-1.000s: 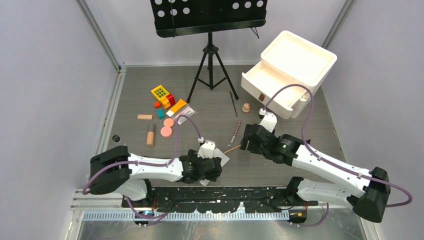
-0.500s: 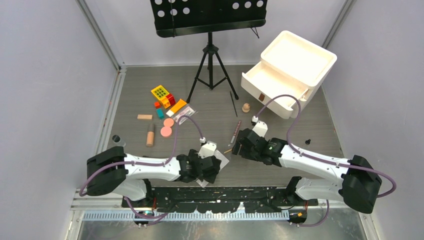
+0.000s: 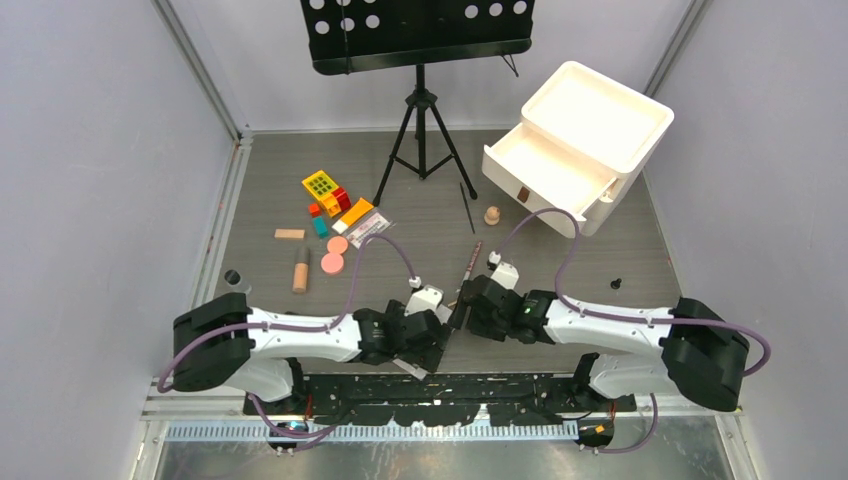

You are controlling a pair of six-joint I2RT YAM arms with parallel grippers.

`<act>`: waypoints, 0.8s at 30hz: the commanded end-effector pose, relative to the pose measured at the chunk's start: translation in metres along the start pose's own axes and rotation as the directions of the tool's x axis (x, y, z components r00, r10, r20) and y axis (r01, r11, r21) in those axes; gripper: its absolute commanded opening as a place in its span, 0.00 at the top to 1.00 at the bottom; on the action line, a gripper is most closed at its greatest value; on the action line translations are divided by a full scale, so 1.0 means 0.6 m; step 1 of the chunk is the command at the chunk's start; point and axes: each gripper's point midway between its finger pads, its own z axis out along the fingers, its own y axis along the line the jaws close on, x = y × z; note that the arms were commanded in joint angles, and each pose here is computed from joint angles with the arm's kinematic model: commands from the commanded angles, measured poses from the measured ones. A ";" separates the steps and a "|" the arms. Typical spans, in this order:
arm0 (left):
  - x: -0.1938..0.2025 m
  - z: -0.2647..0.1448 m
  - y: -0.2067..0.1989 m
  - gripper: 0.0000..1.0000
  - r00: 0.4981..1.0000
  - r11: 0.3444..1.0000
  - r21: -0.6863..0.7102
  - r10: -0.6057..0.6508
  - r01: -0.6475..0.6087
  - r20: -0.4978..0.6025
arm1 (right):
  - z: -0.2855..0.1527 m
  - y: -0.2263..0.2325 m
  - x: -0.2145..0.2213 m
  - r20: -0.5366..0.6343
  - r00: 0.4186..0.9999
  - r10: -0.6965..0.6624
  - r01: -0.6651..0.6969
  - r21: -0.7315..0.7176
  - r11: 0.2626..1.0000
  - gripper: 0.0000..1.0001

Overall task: Organize the makeup
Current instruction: Pick up the makeup tool from the corner of the board.

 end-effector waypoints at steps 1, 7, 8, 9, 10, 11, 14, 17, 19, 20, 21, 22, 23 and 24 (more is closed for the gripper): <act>0.041 0.000 -0.023 0.00 0.996 0.996 0.094 -0.004 0.012 -0.088 | 0.013 0.032 0.013 -0.013 0.999 0.053 -0.053 -0.064 0.997 0.25; 0.050 0.013 -0.034 0.00 0.997 0.992 0.123 0.000 0.010 -0.083 | 0.030 0.032 0.025 -0.034 0.995 0.093 -0.096 -0.067 0.993 0.25; 0.049 0.014 -0.037 0.00 0.997 0.992 0.126 -0.001 0.011 -0.081 | 0.032 0.034 0.027 -0.039 0.994 0.099 -0.101 -0.072 0.992 0.25; 0.049 0.016 -0.039 0.00 0.997 0.992 0.127 -0.001 0.012 -0.082 | 0.034 0.034 0.029 -0.044 0.994 0.101 -0.104 -0.071 0.992 0.25; 0.049 0.017 -0.042 0.00 0.997 0.992 0.130 0.001 0.009 -0.081 | 0.037 0.034 0.031 -0.048 0.993 0.105 -0.108 -0.069 0.992 0.25; 0.049 0.019 -0.044 0.00 0.997 0.992 0.130 0.003 0.008 -0.081 | 0.039 0.033 0.033 -0.052 0.993 0.108 -0.112 -0.065 0.992 0.25; 0.053 0.024 -0.049 0.00 0.996 0.992 0.128 0.003 0.008 -0.088 | 0.045 0.025 0.038 -0.061 0.990 0.127 -0.130 -0.044 0.991 0.25; 0.063 0.032 -0.050 0.00 0.994 0.993 0.120 0.012 0.000 -0.105 | 0.048 0.016 0.039 -0.053 0.987 0.153 -0.156 -0.041 0.987 0.25; 0.069 0.036 -0.051 0.00 0.993 0.993 0.115 0.021 -0.007 -0.120 | 0.048 0.013 0.037 -0.043 0.984 0.172 -0.174 -0.053 0.983 0.25; 0.072 0.038 -0.051 0.00 0.992 0.994 0.113 0.025 -0.010 -0.126 | 0.046 0.013 0.034 -0.035 0.983 0.181 -0.183 -0.063 0.981 0.25; 0.073 0.039 -0.052 0.00 0.991 0.994 0.111 0.028 -0.014 -0.129 | 0.044 0.013 0.032 -0.028 0.982 0.187 -0.189 -0.070 0.980 0.25; 0.076 0.041 -0.051 0.00 0.990 0.994 0.109 0.032 -0.018 -0.134 | 0.043 0.013 0.028 -0.019 0.981 0.192 -0.193 -0.078 0.978 0.25; 0.076 0.041 -0.052 0.00 0.990 0.994 0.110 0.035 -0.020 -0.136 | 0.040 0.013 0.025 -0.010 0.981 0.194 -0.194 -0.086 0.977 0.25; 0.078 0.042 -0.052 0.00 0.989 0.994 0.106 0.040 -0.025 -0.140 | 0.037 0.012 0.021 0.001 0.981 0.196 -0.196 -0.093 0.976 0.25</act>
